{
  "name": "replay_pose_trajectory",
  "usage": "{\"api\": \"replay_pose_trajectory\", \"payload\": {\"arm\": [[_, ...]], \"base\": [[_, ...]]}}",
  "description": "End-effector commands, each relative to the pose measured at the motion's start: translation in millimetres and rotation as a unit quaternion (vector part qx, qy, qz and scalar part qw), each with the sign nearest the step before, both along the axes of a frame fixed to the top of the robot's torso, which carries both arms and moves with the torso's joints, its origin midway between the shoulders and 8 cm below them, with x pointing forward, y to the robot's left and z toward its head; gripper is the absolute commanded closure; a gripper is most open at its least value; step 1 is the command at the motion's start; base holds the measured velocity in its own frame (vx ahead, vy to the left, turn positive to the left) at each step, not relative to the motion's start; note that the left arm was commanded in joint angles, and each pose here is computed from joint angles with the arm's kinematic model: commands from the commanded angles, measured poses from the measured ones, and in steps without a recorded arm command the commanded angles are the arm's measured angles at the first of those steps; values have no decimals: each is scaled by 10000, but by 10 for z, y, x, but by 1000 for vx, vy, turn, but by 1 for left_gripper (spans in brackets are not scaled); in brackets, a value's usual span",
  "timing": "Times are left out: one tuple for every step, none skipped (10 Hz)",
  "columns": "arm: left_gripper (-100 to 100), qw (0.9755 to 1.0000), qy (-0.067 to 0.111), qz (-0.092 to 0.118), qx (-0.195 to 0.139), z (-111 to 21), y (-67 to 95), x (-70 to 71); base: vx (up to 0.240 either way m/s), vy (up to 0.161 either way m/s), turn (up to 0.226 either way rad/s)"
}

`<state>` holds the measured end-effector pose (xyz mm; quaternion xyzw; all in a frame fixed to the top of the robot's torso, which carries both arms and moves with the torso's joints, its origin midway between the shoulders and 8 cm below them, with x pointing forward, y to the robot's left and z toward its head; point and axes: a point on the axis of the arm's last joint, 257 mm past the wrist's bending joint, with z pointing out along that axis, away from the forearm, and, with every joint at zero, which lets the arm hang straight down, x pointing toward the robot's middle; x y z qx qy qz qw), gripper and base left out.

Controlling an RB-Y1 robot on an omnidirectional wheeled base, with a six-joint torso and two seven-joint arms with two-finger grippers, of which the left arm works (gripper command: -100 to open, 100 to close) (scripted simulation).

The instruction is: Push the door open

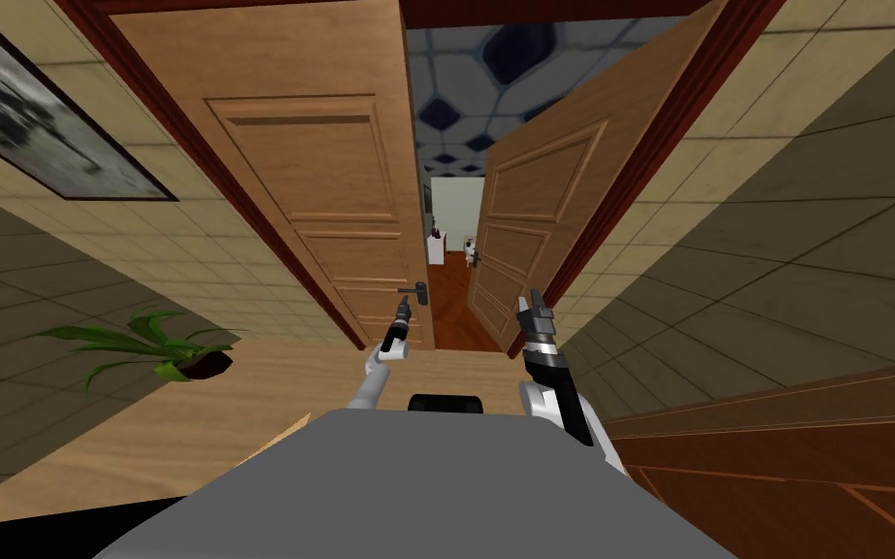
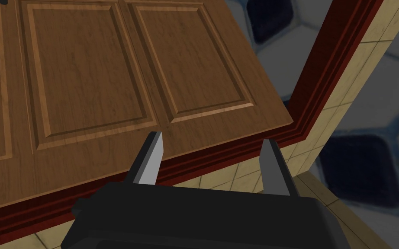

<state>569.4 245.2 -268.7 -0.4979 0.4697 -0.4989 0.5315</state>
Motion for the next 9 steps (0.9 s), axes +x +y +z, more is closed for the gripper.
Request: {"api": "replay_pose_trajectory", "payload": {"arm": [[-100,9999,108,-30,-4,-81,-68,33],[-100,9998,177,-53,-11,-134,-113,55],[-100,9997,245,-77,-18,-187,-160,75],[-100,9995,296,-96,-26,-226,-199,90],[-100,9996,259,-84,-24,-200,-177,86],[-100,9996,255,-34,119,-195,-17,93],[-100,9996,253,-24,142,-192,13,94],[-100,9995,248,-4,181,-189,65,94],[-100,9995,245,11,199,-189,99,94]], "base": [[-49,161,-146],[-46,156,-141],[-36,175,-151],[-61,175,-126],[-33,78,-30],[105,29,-24],[138,1,-22],[164,-7,-14],[221,-2,-20]]}}
